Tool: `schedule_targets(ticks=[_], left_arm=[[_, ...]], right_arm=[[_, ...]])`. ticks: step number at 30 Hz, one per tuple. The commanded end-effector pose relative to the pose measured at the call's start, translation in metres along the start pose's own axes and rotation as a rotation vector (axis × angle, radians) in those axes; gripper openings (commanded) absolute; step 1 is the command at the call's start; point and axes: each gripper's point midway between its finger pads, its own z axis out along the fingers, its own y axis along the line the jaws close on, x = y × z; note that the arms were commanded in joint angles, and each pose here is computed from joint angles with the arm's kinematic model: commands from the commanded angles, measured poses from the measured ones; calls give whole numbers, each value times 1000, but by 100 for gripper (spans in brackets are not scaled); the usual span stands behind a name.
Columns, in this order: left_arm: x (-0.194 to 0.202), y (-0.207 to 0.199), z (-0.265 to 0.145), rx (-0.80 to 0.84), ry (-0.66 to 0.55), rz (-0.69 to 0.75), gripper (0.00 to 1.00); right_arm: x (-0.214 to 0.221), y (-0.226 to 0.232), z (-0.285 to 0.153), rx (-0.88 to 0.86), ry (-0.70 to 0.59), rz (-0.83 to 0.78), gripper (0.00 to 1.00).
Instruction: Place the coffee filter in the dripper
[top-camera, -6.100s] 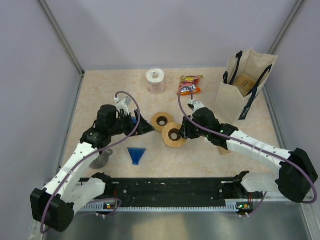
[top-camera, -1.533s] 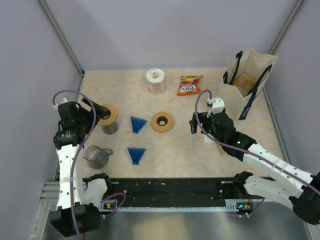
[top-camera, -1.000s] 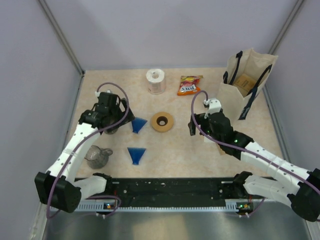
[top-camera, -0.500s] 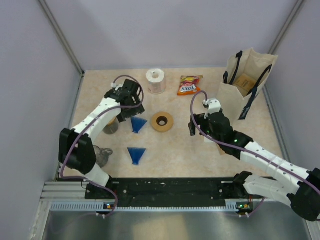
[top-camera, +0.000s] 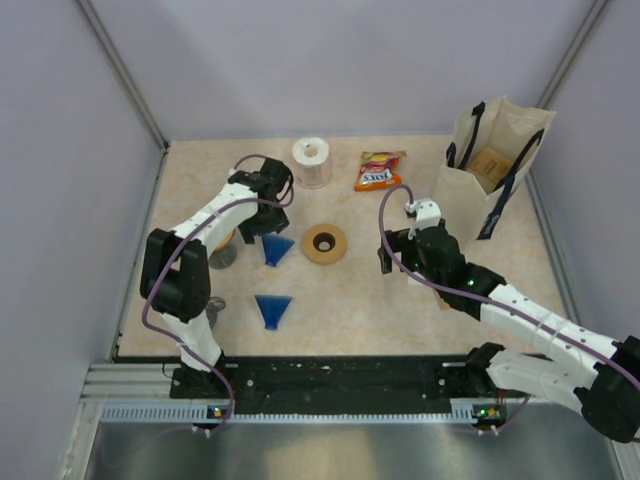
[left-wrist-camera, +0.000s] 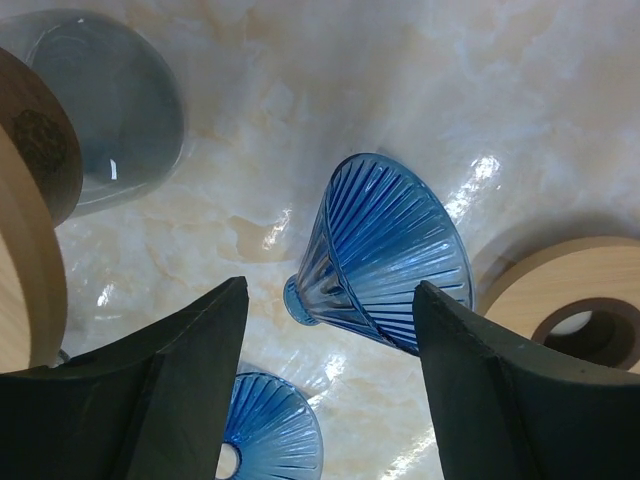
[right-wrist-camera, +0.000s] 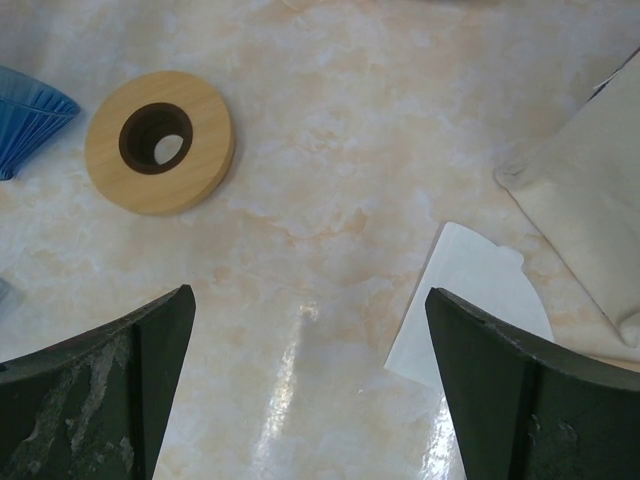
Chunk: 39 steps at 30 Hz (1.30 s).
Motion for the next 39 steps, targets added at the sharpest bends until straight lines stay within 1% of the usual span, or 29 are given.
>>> schedule_targets(ticks=[1, 2, 4, 8, 9, 11, 15, 17, 21, 25, 29, 30, 31, 33, 39], left_arm=[[-7, -1, -2, -18, -19, -20, 70], [-7, -1, -1, -19, -17, -21, 69], [-6, -4, 1, -11, -12, -21, 63], [0, -5, 7, -21, 11, -18, 61], [0, -5, 9, -23, 14, -17, 59], [1, -7, 9, -15, 16, -16, 58], [-1, -8, 8, -10, 11, -20, 52], [0, -8, 9, -13, 14, -18, 47], [2, -8, 9, -9, 21, -18, 40], [2, -7, 8, -11, 26, -15, 26], [2, -6, 5, -2, 21, -20, 20], [3, -7, 5, -1, 24, -18, 17], [2, -7, 3, 4, 20, -20, 9], [3, -7, 2, 11, 22, -13, 0], [-1, -5, -11, 55, 0, 3, 0]], right_arm=[[-3, -5, 1, 21, -27, -5, 99], [-3, -6, 1, 23, -27, -3, 99], [-3, -6, 2, 25, -27, -4, 99], [-2, -7, 2, 29, -28, -6, 99], [-2, -8, 2, 32, -27, -5, 99], [-2, -9, 1, 41, -27, -4, 99], [-2, -9, 1, 42, -27, -5, 99], [-2, -10, 2, 46, -28, 0, 99], [-2, -12, 1, 53, -27, -6, 99], [-2, -13, 0, 59, -30, -4, 99], [-2, -13, 0, 62, -31, -3, 99], [-2, -13, 0, 62, -31, -1, 99], [-2, -13, -1, 62, -31, -1, 99], [-1, -14, 0, 65, -29, -2, 99], [-3, -14, -1, 63, -37, 1, 99]])
